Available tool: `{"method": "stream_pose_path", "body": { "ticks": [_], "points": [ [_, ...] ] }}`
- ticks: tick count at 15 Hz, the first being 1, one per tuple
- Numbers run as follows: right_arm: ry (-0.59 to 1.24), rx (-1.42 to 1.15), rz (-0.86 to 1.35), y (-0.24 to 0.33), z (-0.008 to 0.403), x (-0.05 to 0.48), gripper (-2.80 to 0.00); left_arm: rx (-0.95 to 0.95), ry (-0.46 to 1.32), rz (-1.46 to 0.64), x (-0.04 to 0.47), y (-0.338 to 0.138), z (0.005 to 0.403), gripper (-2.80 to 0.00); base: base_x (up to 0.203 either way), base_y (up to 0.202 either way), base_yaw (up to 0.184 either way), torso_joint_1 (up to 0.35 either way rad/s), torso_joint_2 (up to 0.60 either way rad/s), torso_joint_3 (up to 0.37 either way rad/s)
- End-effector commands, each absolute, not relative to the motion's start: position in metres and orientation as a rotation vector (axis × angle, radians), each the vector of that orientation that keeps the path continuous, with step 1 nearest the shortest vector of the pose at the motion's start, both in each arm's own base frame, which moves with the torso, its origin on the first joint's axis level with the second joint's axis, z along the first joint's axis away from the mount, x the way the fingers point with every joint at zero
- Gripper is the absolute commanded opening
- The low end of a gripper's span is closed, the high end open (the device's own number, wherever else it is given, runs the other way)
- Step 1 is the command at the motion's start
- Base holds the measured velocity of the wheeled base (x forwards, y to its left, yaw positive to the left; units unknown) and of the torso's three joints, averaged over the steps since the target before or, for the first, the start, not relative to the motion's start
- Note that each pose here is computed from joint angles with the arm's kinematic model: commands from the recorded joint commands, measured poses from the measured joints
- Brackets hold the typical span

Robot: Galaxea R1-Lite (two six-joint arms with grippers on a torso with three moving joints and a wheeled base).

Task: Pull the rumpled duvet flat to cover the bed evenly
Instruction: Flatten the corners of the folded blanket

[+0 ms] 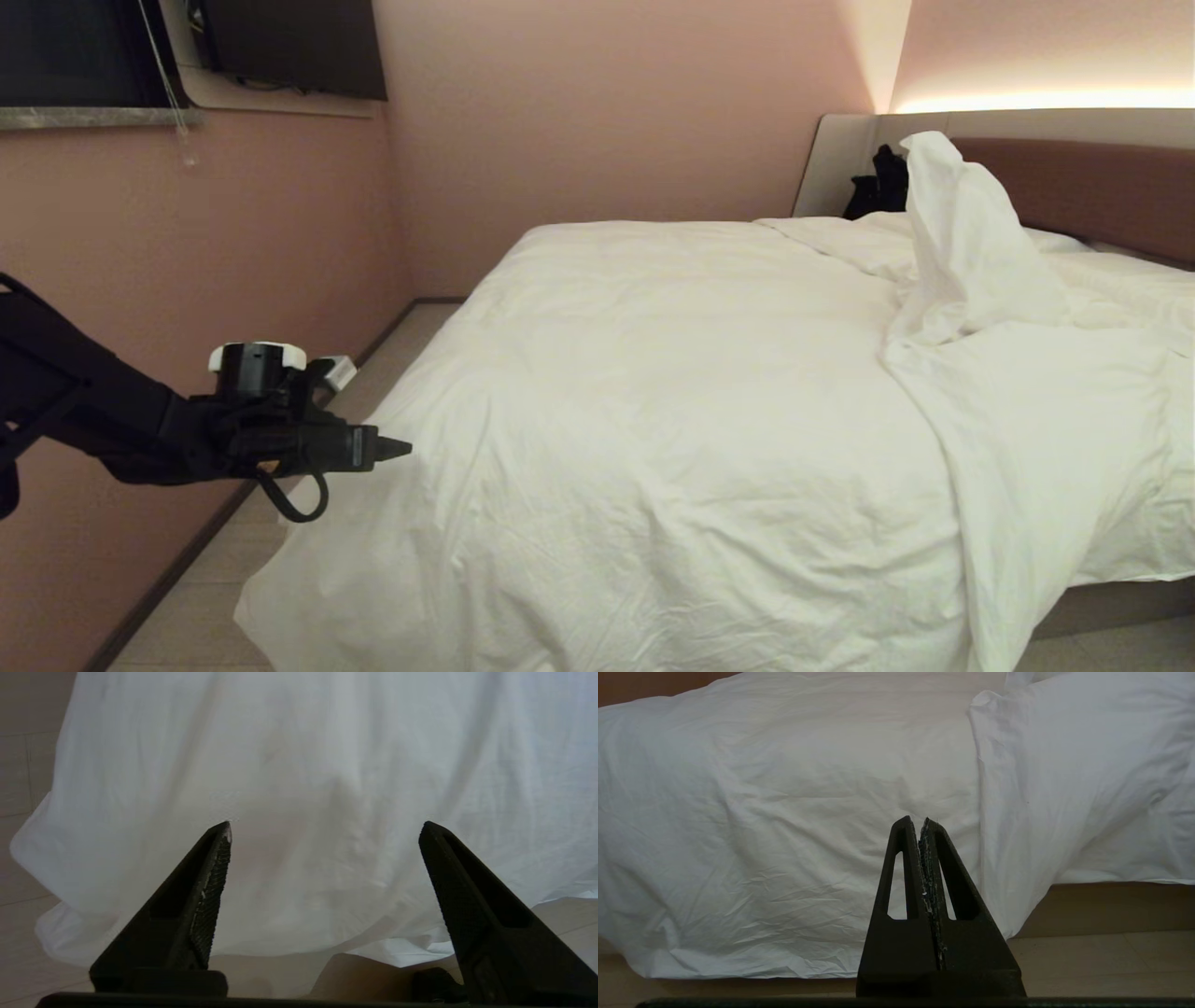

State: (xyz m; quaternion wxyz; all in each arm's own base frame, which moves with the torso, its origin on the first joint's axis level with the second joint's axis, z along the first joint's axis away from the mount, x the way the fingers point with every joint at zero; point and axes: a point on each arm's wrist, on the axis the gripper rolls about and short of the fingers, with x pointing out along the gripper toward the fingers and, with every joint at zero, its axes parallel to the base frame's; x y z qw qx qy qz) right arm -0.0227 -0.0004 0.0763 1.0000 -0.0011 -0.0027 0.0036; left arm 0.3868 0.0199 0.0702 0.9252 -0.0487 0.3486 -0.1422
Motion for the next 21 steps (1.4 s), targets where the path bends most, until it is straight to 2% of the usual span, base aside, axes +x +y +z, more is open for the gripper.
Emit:
{"method": "stream_pose_path", "body": {
  "ticks": [1,10,21],
  "points": [
    [-0.005,-0.003,0.008,0.000,0.076,-0.023,-2.80,-0.102,0.739,-0.290,0.395,0.021,0.055,0.00,0.000,0.000,0.000,0.000,0.00,0.000],
    [-0.005,-0.003,0.008,0.000,0.076,-0.023,-2.80,-0.110,0.784,-0.277,0.412,0.025,0.023,0.00,0.000,0.000,0.000,0.000,0.00,0.000],
    [-0.006,-0.003,0.008,0.000,0.076,-0.023,-2.80,-0.095,0.799,-0.241,0.426,0.021,0.005,0.00,0.000,0.000,0.000,0.000,0.00,0.000]
  ]
}}
